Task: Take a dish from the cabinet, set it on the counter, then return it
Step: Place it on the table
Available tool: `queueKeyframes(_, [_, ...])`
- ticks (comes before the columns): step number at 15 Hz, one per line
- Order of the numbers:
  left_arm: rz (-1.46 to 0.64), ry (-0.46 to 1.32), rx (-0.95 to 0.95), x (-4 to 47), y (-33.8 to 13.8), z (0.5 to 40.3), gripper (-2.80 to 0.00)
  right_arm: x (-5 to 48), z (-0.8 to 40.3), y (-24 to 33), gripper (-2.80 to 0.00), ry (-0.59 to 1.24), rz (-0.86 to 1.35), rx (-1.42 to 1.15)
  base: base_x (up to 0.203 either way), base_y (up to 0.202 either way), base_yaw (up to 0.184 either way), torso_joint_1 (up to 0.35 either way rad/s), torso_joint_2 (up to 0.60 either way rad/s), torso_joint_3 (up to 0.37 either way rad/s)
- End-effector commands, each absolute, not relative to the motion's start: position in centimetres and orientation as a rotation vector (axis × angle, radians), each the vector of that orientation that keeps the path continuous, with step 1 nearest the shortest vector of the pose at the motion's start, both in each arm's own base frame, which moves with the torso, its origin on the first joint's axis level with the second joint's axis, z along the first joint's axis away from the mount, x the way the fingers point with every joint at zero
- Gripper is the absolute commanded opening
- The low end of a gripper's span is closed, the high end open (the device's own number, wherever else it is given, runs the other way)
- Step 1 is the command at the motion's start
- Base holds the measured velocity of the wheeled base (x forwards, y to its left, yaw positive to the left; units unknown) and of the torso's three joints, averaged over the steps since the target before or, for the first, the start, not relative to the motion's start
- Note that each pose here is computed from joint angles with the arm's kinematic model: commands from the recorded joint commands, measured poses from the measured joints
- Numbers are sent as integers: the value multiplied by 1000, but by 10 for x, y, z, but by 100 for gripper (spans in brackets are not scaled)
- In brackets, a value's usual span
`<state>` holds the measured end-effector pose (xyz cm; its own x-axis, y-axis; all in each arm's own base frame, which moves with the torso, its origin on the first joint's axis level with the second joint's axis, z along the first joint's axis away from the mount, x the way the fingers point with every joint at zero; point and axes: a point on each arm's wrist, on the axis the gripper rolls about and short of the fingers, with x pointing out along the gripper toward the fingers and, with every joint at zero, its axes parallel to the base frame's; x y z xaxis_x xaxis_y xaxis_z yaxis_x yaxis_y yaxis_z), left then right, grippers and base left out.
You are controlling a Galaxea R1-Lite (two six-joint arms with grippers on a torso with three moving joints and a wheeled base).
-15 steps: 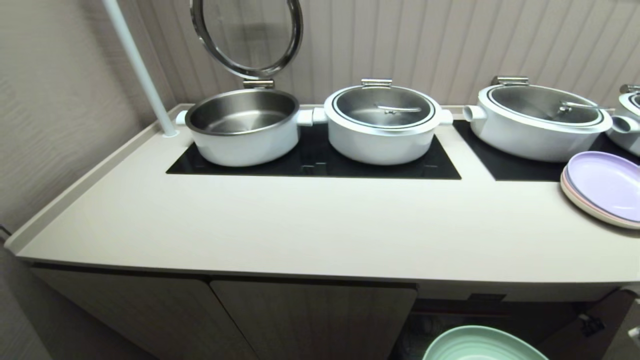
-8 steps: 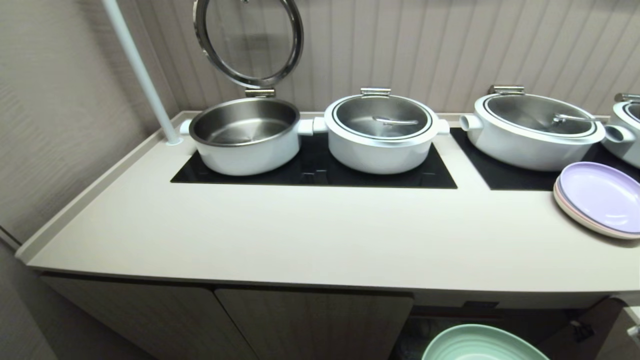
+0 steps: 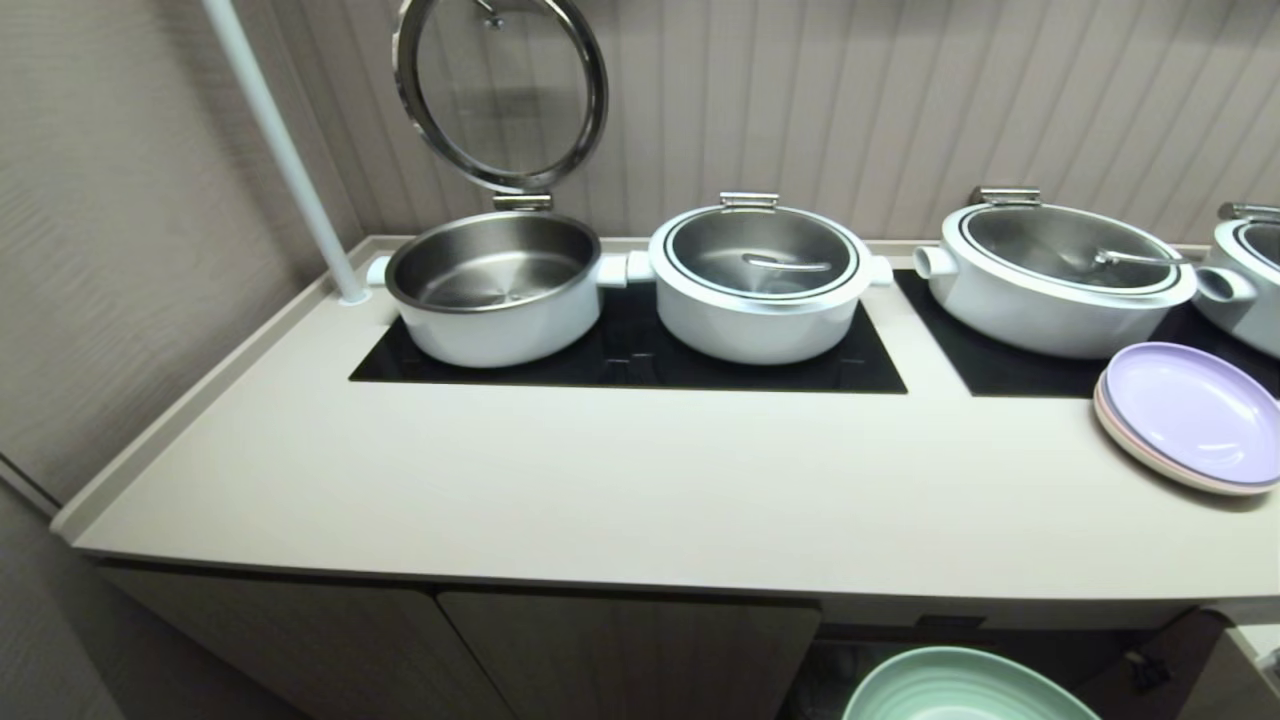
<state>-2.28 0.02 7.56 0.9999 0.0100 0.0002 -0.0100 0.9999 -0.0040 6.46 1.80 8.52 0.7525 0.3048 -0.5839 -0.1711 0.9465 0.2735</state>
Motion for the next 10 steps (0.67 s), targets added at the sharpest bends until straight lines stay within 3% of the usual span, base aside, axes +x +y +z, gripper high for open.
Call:
queueKeyframes(1, [11, 0, -5, -23, 0, 75, -280, 65, 85, 18, -280, 674, 262, 210, 0, 0, 0, 17, -46, -2])
queueKeyframes(10, [11, 0, -5, -23, 0, 75, -280, 64, 84, 18, -280, 692, 257, 221, 0, 0, 0, 0, 0, 0])
